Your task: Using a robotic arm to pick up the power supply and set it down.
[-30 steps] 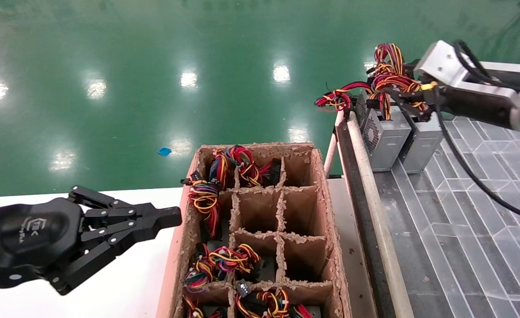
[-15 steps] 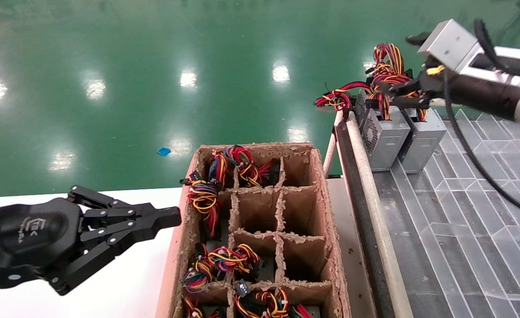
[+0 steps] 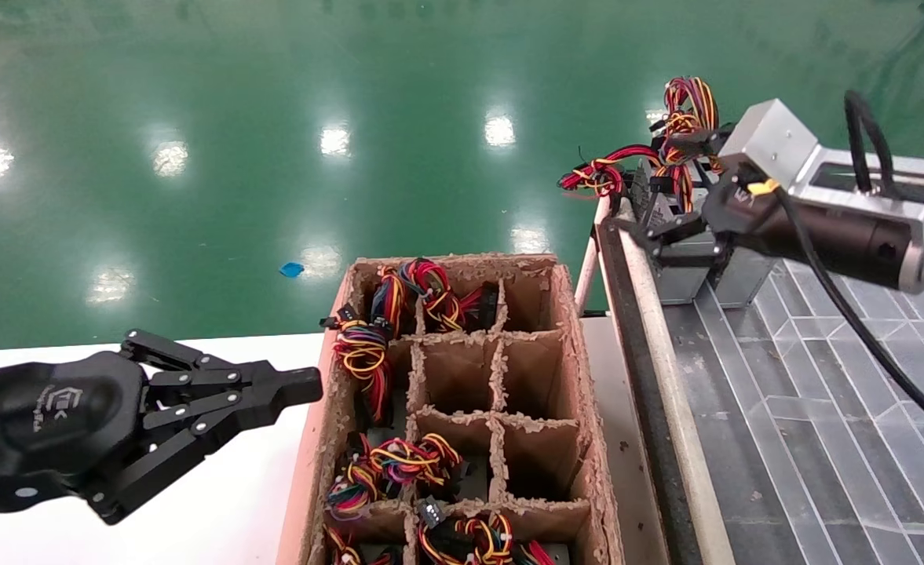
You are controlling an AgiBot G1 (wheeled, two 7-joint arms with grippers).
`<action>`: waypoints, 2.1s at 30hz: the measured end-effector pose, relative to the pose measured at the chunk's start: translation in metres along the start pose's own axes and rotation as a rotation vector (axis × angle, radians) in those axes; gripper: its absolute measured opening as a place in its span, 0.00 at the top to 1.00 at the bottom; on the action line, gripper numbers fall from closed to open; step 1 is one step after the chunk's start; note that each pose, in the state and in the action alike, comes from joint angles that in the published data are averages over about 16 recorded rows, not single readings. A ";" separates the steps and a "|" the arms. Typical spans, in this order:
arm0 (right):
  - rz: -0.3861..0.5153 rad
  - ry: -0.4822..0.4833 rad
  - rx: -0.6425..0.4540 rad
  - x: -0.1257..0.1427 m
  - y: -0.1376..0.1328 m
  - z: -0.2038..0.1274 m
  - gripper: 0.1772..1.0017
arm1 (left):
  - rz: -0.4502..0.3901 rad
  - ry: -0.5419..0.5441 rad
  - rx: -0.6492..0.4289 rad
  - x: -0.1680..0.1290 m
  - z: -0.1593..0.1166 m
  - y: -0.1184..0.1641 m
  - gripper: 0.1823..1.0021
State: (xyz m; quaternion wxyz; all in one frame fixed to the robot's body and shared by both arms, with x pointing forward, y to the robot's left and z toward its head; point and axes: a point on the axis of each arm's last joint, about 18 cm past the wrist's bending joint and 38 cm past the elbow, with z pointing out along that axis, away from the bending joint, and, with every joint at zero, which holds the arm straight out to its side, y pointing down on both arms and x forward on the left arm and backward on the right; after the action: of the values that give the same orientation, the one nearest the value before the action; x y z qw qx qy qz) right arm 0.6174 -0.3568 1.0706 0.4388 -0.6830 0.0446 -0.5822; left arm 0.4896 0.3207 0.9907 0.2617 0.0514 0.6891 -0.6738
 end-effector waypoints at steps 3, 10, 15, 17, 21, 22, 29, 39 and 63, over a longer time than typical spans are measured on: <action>0.032 -0.044 0.024 -0.011 -0.001 -0.003 0.02 | 0.000 0.000 0.000 0.000 0.000 0.000 0.99; 0.103 -0.147 0.082 -0.036 -0.004 -0.011 0.00 | 0.000 0.000 0.000 0.000 0.000 0.000 0.98; 0.150 -0.221 0.126 -0.053 -0.008 -0.018 0.00 | 0.000 0.000 0.000 0.000 0.000 0.000 0.96; 0.168 -0.250 0.144 -0.060 -0.010 -0.022 0.00 | 0.000 0.000 0.000 0.000 0.000 0.000 0.94; 0.202 -0.308 0.182 -0.073 -0.014 -0.029 0.00 | 0.000 0.000 0.000 0.000 0.000 0.000 0.90; 0.210 -0.323 0.191 -0.076 -0.015 -0.031 0.00 | 0.000 0.000 0.000 0.000 0.000 0.000 0.88; 0.264 -0.425 0.260 -0.096 -0.024 -0.047 0.00 | 0.000 0.000 0.000 0.000 0.000 0.000 0.74; 0.328 -0.566 0.364 -0.122 -0.037 -0.074 0.00 | 0.000 0.000 0.000 0.000 0.000 0.000 0.48; 0.366 -0.665 0.444 -0.137 -0.048 -0.096 0.00 | 0.000 -0.001 0.000 0.000 0.000 0.000 0.02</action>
State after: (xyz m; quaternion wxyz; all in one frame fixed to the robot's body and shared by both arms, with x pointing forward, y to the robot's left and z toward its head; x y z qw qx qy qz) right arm 0.4721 -0.3021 0.9918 0.6614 -0.7032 -0.1050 -0.2386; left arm 0.4896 0.3208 0.9906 0.2618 0.0511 0.6890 -0.6739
